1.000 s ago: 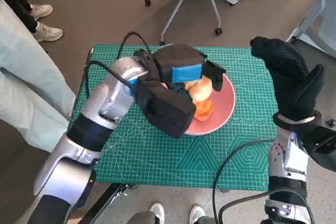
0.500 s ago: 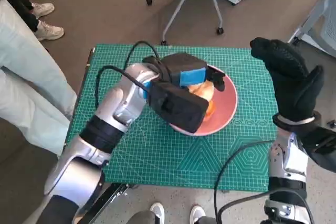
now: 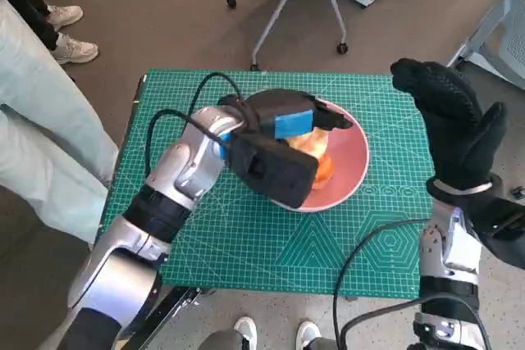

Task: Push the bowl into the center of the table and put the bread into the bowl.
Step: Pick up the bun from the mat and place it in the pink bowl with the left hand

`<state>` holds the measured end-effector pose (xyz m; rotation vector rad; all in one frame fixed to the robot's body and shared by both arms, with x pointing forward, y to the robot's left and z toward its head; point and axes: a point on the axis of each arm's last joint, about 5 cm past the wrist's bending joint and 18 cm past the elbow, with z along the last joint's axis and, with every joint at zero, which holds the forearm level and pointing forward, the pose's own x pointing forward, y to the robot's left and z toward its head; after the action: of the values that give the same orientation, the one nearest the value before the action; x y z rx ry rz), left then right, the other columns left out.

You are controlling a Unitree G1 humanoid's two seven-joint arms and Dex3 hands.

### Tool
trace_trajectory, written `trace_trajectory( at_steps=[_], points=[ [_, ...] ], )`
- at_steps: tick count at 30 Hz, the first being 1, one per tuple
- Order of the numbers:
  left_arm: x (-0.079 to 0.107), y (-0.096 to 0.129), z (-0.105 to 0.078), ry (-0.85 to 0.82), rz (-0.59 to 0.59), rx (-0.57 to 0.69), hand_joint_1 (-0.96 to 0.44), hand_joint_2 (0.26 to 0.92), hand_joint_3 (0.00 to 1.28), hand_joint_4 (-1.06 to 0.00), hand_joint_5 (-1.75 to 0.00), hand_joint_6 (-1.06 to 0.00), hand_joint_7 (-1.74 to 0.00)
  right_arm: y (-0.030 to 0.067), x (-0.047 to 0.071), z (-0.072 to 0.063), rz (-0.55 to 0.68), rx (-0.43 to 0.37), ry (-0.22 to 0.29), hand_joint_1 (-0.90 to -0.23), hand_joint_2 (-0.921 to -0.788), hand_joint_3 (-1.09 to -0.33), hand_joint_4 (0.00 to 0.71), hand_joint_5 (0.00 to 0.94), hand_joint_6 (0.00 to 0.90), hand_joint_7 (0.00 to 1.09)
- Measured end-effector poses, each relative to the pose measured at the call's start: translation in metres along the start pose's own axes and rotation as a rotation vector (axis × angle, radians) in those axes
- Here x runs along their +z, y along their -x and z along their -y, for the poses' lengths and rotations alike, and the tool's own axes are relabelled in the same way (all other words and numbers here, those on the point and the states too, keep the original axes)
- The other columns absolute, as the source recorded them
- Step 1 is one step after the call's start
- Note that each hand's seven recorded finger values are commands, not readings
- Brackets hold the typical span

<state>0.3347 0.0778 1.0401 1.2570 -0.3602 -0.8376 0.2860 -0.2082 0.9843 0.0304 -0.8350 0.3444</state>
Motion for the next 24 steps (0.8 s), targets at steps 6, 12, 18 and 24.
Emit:
trace_trajectory(
  at_steps=[6,12,18,24],
  points=[
    [-0.012,0.008,-0.006,0.194,0.083,-0.008,-0.63,0.861,0.0,-0.09,0.0,-0.21,0.0,-0.0003,0.0,0.0,-0.001,0.002,-0.001,-0.677,-0.921,-0.778,0.175,0.0,0.2,0.18],
    [-0.025,0.019,-0.013,0.318,0.162,0.062,-0.63,0.852,0.0,-0.04,0.0,-0.19,0.0,-0.0017,0.0,0.0,0.001,0.004,-0.002,-0.676,-0.921,-0.779,0.175,0.0,0.2,0.18],
    [-0.036,0.031,-0.018,0.379,0.165,0.127,-0.58,0.809,0.0,0.0,0.0,-0.17,0.0,-0.0043,0.001,-0.001,0.0,0.007,-0.008,-0.68,-0.921,-0.779,0.174,0.0,0.199,0.18],
    [-0.047,0.048,-0.018,0.44,0.174,0.209,-0.55,0.864,0.03,0.0,0.0,-0.16,0.0,-0.0092,0.003,-0.002,0.008,0.008,-0.006,-0.687,-0.921,-0.771,0.179,0.002,0.196,0.18]
  ],
)
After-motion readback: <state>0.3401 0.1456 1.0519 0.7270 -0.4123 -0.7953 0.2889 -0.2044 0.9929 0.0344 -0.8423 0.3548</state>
